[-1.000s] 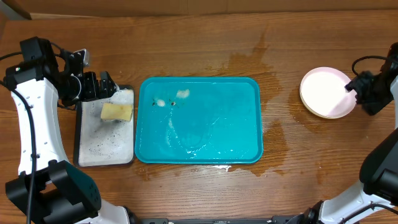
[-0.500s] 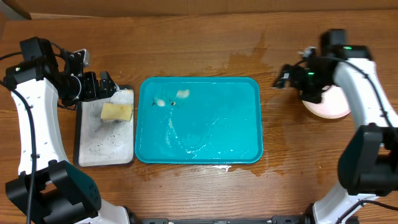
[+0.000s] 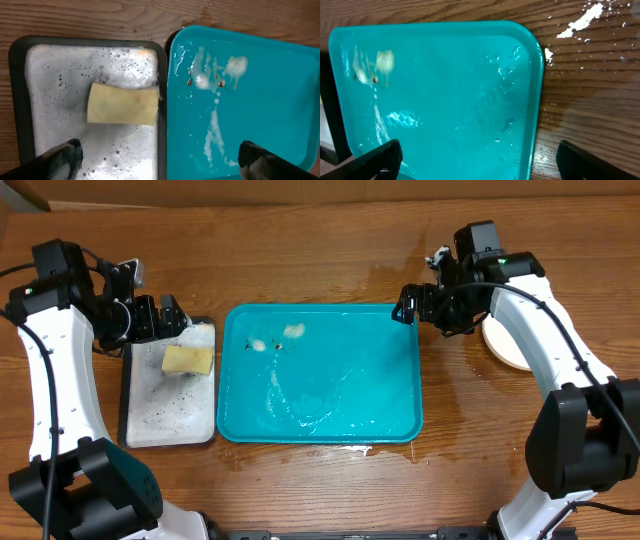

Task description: Clean dirty plates on tray and stack at the side

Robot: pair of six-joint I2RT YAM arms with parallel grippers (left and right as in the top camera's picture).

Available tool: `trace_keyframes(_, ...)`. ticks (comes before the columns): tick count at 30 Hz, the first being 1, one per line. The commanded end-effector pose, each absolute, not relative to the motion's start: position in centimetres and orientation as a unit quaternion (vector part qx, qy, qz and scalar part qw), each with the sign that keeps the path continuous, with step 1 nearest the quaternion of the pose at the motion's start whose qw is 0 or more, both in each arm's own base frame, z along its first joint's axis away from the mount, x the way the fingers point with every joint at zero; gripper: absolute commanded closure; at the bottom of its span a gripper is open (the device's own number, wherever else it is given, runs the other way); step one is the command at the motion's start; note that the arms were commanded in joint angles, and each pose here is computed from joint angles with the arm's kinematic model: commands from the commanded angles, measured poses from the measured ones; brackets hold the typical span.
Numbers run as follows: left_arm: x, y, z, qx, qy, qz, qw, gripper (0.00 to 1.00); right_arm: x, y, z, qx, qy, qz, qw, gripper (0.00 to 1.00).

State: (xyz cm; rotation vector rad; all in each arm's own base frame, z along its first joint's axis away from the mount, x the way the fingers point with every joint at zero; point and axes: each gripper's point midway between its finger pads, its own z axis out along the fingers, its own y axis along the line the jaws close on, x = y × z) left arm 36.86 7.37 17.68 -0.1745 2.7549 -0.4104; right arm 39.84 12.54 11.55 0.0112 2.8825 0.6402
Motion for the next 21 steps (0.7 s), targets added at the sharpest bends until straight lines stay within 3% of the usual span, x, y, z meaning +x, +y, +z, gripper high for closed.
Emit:
trace_keyframes(1,37.2,7.5,17.9,-0.056,0.972,-0.142,0.179,0.0,40.6,12.7,12.6,-0.003,0.969,0.22,0.112,0.0)
trace_keyframes(6,37.2,7.5,17.9,-0.056,0.972,-0.142,0.179,0.0,41.2,9.1,14.4,0.01,0.979,0.119,0.167,0.0)
trace_keyframes(12,37.2,7.5,17.9,-0.056,0.972,-0.142,0.179,0.0,41.0,6.1,25.6,0.024,0.938,0.045,0.344,0.0)
trace_keyframes(18,37.2,7.5,17.9,-0.056,0.972,-0.142,0.179,0.0,35.5,4.2,37.8,0.039,0.862,0.051,0.503,0.0)
trace_keyframes(20,37.2,7.5,17.9,-0.056,0.972,-0.141,0.179,0.0,32.7,2.8,41.2,0.056,0.833,0.037,0.549,0.11)
trace_keyframes(21,37.2,7.5,17.9,-0.056,0.972,-0.141,0.179,0.0,31.4,2.4,42.4,0.061,0.821,0.036,0.567,0.1)
